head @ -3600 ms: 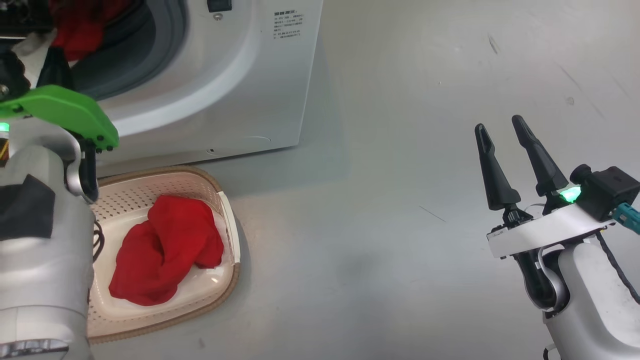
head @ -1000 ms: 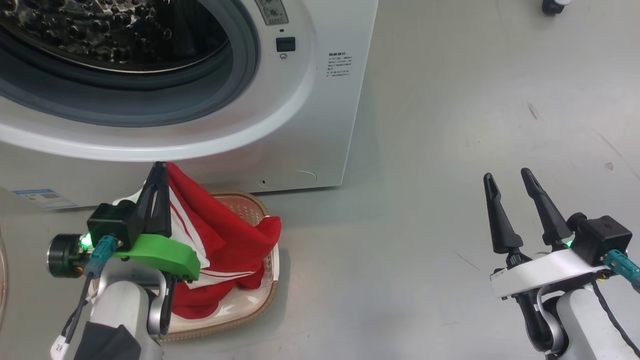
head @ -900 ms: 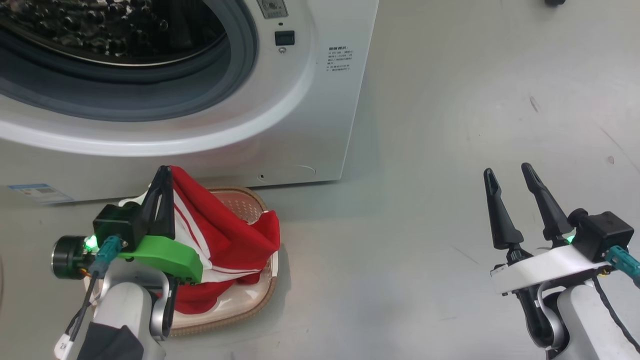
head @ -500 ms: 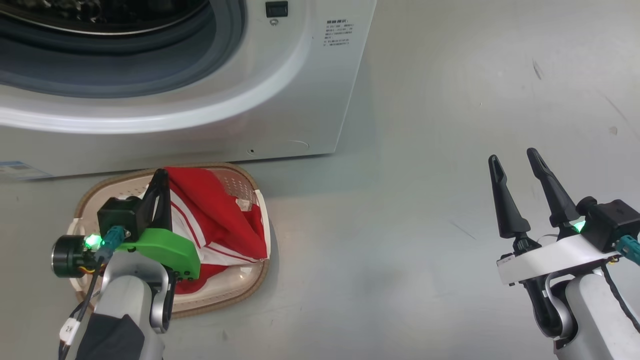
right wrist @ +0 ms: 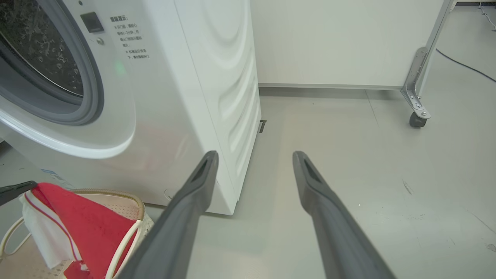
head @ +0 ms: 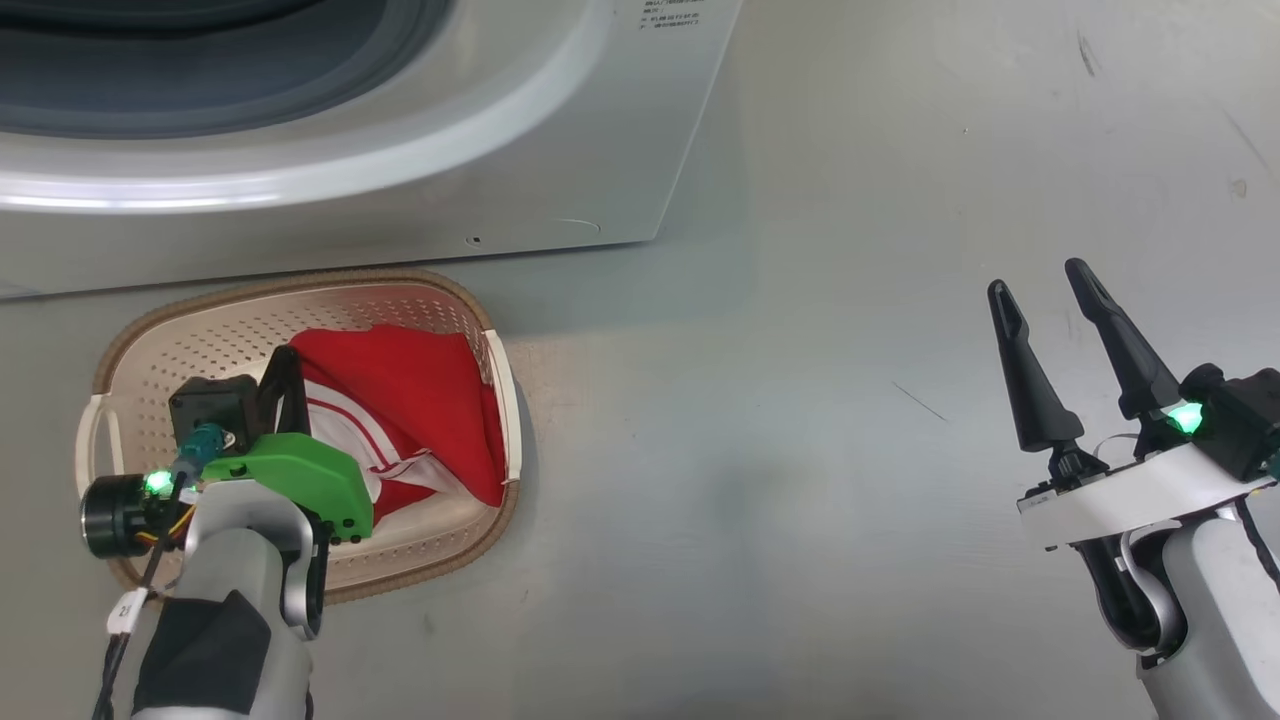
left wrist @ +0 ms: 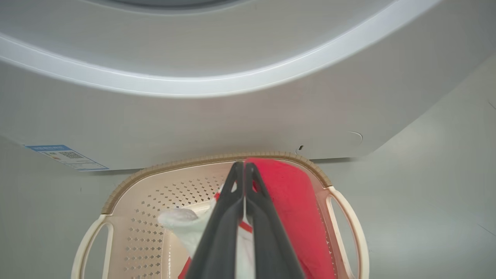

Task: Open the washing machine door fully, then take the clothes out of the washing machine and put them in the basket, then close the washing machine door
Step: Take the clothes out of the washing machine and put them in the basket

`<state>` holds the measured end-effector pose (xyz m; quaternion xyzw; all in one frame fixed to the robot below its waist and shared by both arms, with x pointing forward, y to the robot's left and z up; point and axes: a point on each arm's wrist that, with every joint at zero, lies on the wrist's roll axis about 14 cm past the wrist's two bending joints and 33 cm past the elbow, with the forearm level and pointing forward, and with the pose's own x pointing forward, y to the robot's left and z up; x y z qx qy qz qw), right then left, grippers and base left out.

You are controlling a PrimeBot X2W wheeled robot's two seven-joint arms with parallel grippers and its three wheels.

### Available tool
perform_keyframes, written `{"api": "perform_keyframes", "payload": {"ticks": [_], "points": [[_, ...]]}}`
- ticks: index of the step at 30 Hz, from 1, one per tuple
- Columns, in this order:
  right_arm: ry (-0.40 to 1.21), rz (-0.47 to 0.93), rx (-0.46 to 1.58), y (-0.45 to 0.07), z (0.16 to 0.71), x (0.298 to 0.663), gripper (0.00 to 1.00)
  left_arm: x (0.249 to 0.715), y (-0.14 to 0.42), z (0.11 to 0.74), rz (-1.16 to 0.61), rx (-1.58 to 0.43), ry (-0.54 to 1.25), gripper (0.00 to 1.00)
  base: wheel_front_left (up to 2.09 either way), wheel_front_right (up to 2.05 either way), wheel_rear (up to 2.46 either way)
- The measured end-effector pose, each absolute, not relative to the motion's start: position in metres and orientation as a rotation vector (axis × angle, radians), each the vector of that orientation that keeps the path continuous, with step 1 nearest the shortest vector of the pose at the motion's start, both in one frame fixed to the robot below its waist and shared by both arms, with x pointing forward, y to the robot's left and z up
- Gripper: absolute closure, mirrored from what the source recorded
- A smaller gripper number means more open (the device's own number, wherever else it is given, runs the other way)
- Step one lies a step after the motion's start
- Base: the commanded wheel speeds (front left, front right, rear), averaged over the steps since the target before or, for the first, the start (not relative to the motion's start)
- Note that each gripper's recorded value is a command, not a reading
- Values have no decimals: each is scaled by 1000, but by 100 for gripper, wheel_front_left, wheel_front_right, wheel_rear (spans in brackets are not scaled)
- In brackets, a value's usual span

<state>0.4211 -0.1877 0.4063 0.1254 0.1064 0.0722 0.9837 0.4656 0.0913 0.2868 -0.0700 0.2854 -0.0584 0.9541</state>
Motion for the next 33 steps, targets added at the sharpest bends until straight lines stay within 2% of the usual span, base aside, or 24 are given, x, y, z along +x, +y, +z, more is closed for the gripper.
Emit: {"api": "perform_keyframes", "payload": {"ticks": [23,24,25,26,33], "points": [[271,157,228,-194,376,440,0,449,141,209,145,-222,801,100,0,0,0],[272,158,229,-194,375,440,0,449,141,208,147,-222,806,77,0,0,0],[272,159,229,-193,375,440,0,449,141,207,148,-221,809,33,0,0,0],[272,160,229,-193,375,440,0,449,141,207,148,-221,808,0,0,0,0],[258,167,233,-190,379,443,0,450,142,209,155,-217,802,0,0,0,0]]}}
